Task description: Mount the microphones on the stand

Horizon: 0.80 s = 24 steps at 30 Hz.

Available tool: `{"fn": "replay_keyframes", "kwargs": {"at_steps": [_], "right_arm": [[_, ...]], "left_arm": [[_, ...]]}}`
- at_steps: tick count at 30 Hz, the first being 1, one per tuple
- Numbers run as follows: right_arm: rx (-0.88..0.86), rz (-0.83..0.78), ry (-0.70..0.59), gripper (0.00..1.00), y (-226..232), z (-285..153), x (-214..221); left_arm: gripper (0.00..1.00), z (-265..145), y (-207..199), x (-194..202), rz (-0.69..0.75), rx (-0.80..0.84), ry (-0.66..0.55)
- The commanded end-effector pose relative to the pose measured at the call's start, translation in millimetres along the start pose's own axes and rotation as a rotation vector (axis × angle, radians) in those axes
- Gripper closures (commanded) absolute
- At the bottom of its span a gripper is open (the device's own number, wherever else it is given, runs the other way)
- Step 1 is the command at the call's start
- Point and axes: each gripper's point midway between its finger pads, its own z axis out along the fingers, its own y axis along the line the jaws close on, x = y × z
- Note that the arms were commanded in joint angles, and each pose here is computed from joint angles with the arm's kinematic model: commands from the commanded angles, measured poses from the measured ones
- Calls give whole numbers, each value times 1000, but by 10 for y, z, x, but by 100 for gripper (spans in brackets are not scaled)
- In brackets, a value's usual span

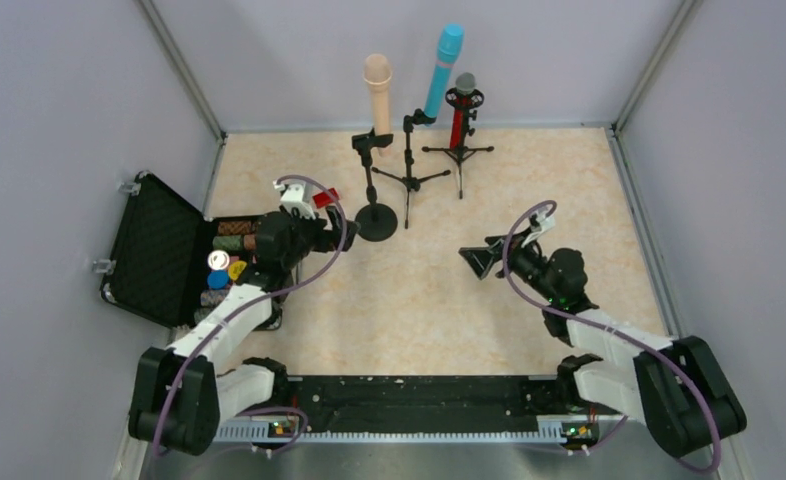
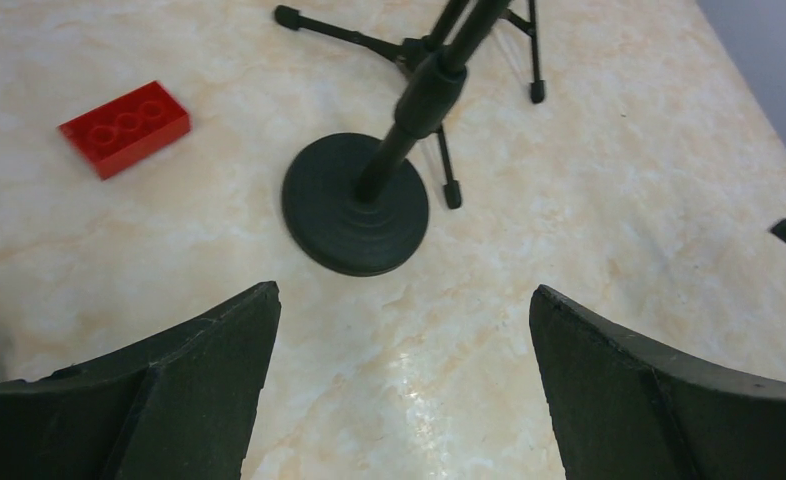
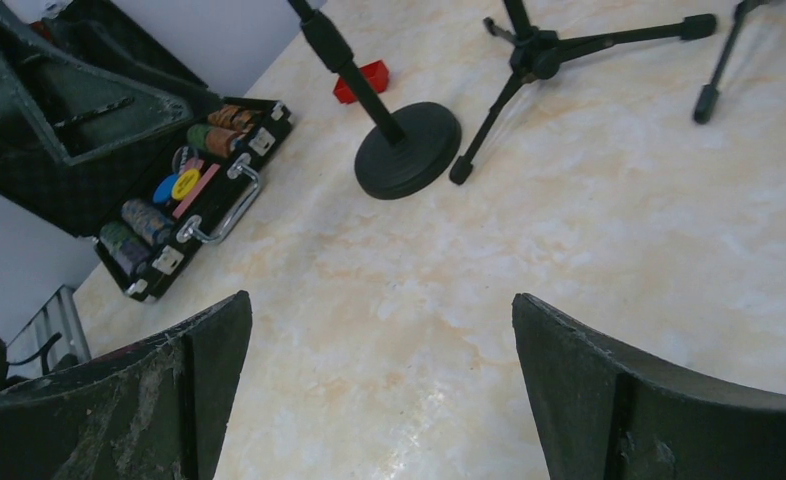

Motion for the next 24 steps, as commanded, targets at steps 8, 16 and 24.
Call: {"fn": "replay_keyframes", "kwargs": {"at_steps": [8, 16, 24], "right_arm": [[341, -276, 23, 1, -515, -304, -494], [559, -304, 26, 1, -924, -539, -472], [679, -396, -29, 1, -1172, -673, -524]], "left_arm": [[1, -291, 612, -300, 144, -379, -75], [1, -340, 874, -301, 225, -497, -121], [1, -420, 1186, -186, 337, -618, -203]]}}
